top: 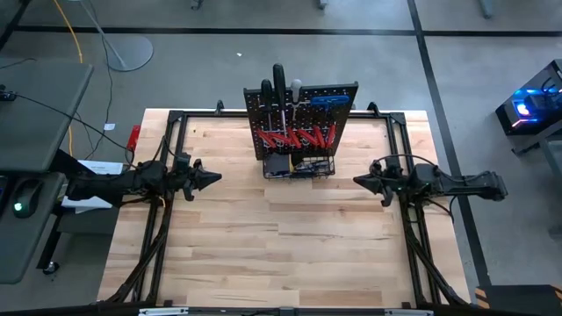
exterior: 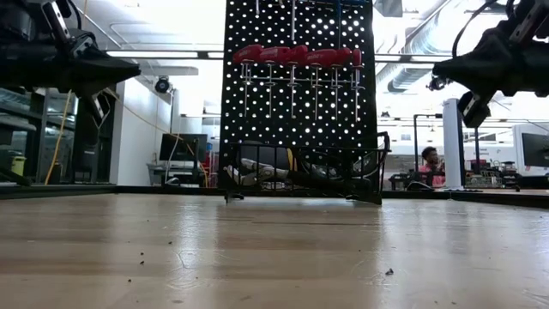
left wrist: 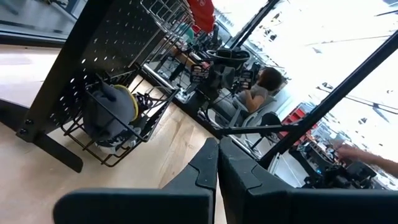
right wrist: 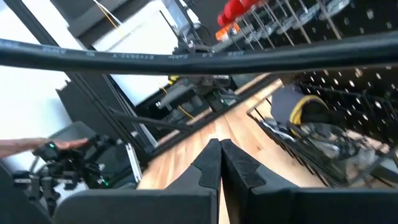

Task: Hang tools onto peg board
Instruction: Return to Home Position

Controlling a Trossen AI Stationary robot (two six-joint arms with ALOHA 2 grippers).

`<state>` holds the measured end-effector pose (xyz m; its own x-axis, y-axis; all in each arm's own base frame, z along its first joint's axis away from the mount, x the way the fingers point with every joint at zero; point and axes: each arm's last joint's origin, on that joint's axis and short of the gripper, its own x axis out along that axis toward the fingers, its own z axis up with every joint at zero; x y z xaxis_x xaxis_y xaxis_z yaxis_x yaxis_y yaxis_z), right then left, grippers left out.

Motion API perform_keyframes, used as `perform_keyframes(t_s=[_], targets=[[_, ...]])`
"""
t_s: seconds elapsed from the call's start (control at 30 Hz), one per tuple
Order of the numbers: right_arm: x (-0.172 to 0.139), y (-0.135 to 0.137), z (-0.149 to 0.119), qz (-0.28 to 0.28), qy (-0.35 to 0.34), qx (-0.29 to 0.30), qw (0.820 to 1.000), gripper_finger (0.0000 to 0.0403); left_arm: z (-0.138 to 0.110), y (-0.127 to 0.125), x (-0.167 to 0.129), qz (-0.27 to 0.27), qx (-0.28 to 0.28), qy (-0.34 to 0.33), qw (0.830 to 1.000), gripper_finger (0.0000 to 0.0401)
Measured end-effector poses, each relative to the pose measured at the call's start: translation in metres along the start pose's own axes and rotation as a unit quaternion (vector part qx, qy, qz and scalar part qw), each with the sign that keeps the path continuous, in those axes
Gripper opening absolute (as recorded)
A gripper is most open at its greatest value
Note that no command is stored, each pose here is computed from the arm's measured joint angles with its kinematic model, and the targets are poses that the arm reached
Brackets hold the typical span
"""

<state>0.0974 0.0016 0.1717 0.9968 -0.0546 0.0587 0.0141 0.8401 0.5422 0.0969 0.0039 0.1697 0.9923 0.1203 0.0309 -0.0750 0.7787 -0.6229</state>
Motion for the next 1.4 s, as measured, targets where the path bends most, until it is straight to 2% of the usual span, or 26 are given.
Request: perform_keyframes(t_s=[0.77,0.9,0.97,1.13,1.27,1.4], targets=[[0.0006,-0.0018,-0.0031,-0.008,0.017,-0.002,1.000,0.0000,-0.0002,0.0001,0.0000,0.000,0.002,0.000,1.000,0.0000],[0.0006,-0.0017,-0.0031,-0.008,0.017,-0.002,1.000,0.0000,-0.0013,-0.0007,0.0000,-0.013,0.101,0.011,0.995,0.0000],[0.0006,-0.0017,-0.0031,-0.008,0.017,-0.002,1.000,0.0000,-0.0022,-0.0019,-0.0002,-0.022,0.162,0.014,0.986,0.0000],[0.0006,-0.0017,-0.0031,-0.008,0.017,-0.002,1.000,0.0000,-0.0045,-0.0048,-0.0007,-0.040,0.273,0.019,0.961,0.0000],[0.0006,-0.0018,-0.0031,-0.008,0.017,-0.002,1.000,0.0000,-0.0060,-0.0067,-0.0011,-0.054,0.324,0.021,0.944,0.0000],[0.0006,-0.0018,-0.0031,-0.008,0.017,-0.002,1.000,0.0000,-0.0066,-0.0074,-0.0012,-0.058,0.330,0.022,0.942,0.0000]])
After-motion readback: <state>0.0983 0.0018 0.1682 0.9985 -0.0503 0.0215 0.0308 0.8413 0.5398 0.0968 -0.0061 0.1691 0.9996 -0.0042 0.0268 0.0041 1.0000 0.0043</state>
